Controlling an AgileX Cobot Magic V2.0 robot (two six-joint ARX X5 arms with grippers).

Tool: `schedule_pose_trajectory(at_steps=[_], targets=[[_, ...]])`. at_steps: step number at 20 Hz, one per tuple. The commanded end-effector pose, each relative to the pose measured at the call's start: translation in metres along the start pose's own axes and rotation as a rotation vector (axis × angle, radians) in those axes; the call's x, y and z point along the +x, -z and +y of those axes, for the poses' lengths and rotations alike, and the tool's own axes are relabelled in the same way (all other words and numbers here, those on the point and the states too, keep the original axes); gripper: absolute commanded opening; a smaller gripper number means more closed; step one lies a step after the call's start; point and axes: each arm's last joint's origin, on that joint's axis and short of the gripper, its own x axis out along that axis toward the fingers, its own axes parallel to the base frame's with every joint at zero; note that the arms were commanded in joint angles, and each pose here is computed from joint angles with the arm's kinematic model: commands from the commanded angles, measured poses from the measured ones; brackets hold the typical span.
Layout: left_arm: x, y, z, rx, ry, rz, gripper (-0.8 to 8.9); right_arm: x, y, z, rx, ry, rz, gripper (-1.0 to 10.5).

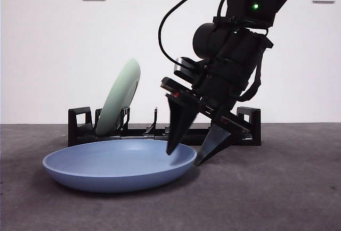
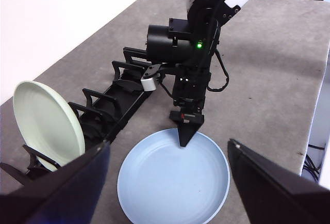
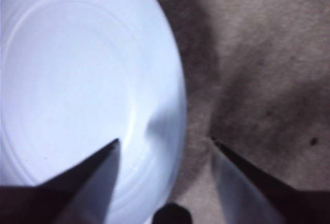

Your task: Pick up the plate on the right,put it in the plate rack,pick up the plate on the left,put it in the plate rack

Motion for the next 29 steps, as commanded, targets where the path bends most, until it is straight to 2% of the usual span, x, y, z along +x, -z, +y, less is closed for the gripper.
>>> schedule_pose_trajectory(at_steps=[1, 3, 9, 15, 21, 24, 29], targets=[[0.001, 0.000, -0.001, 0.019, 0.013, -0.003, 3.88, 0.014, 0.006, -0.001, 0.019, 0.001, 0.046, 0.4], [0.002, 0.000, -0.001, 0.031, 0.022, -0.001, 3.88, 0.014, 0.006, -0.001, 0.020, 0.003, 0.045, -0.2], [0.009, -0.001, -0.002, 0.047, 0.055, 0.018, 3.88, 0.011, 0.005, -0.001, 0.023, 0.025, 0.035, -0.2], [0.023, 0.000, -0.005, 0.108, 0.080, 0.090, 3.88, -0.031, 0.002, 0.011, 0.001, 0.023, -0.046, -0.2], [0.062, -0.005, -0.021, 0.324, 0.163, 0.189, 3.88, -0.144, 0.022, 0.027, -0.023, 0.052, -0.215, -0.2], [0.087, -0.011, -0.036, 0.503, 0.183, 0.217, 3.88, -0.189, 0.040, 0.025, 0.005, 0.083, -0.259, -0.2], [0.126, -0.019, -0.059, 0.764, 0.128, 0.237, 3.88, -0.223, 0.056, 0.022, 0.047, 0.100, -0.239, -0.2]])
